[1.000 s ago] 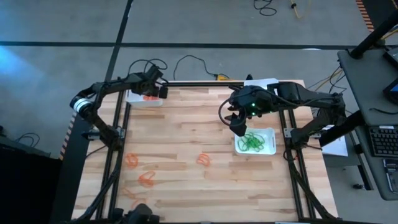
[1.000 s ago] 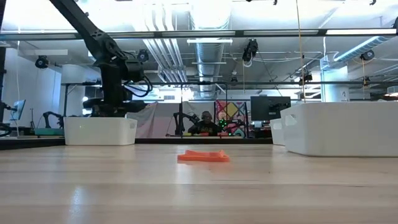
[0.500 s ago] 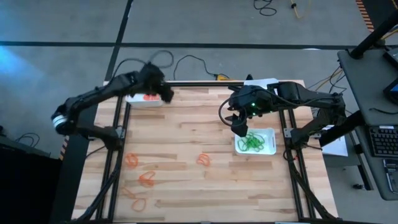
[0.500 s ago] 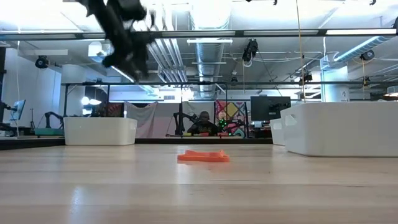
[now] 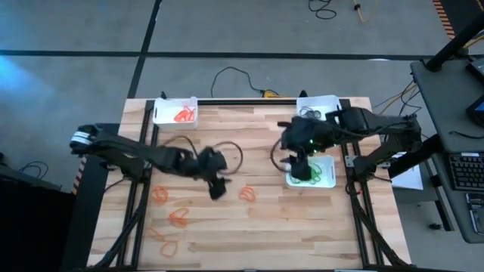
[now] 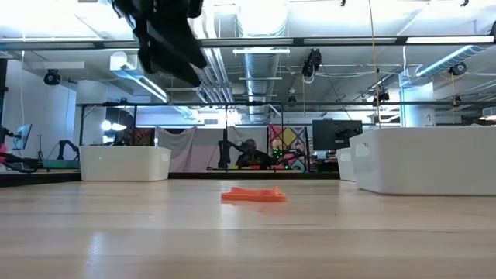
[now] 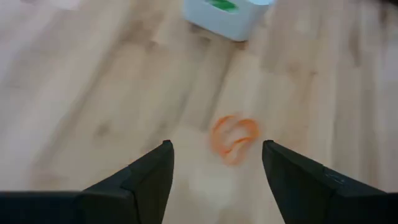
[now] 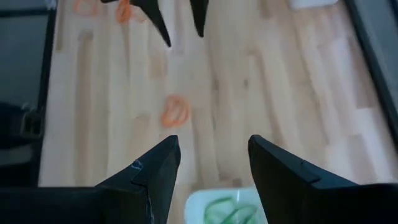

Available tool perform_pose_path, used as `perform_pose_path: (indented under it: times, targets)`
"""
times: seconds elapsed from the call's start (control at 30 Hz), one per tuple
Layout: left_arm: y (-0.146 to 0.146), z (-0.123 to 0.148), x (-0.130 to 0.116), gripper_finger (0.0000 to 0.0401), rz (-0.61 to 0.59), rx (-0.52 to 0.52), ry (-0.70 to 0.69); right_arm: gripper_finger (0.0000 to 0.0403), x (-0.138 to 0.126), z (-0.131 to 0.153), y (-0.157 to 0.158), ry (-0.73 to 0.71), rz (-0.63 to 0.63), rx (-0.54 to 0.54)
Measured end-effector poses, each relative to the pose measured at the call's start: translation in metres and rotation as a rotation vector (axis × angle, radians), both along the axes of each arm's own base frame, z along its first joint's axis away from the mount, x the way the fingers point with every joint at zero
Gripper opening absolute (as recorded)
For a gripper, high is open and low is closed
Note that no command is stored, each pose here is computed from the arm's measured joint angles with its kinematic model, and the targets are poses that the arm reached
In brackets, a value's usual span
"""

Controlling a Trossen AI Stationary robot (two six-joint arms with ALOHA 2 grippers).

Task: Sort rubber bands into baskets
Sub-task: Put the orange rubber band into the top left white bin

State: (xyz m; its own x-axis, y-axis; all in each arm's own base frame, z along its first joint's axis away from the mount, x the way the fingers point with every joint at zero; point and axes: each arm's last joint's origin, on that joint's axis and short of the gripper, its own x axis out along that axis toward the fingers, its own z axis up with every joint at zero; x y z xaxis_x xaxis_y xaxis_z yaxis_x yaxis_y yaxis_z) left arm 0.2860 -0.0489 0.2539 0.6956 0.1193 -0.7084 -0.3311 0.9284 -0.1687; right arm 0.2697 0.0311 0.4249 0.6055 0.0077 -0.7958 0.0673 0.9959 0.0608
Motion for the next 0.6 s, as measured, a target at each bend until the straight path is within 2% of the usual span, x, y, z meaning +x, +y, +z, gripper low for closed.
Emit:
perform_pose_path:
  times: [0.2, 0.33, 0.6]
  targets:
    - [-0.013, -0.056, 0.032, 0.0206, 0.065, -0.055, 0.007, 0.0185, -0.006, -0.011, 0.035, 0.063, 0.019, 0.085]
    - [-0.018, -0.083, 0.051, 0.0186, 0.083, -0.071, 0.016, 0.0185, -0.009, -0.020, 0.054, 0.104, -0.023, 0.147]
    - [-0.020, -0.125, 0.062, 0.0148, 0.132, -0.091, 0.106, 0.0185, -0.019, -0.020, 0.084, 0.078, -0.122, 0.206]
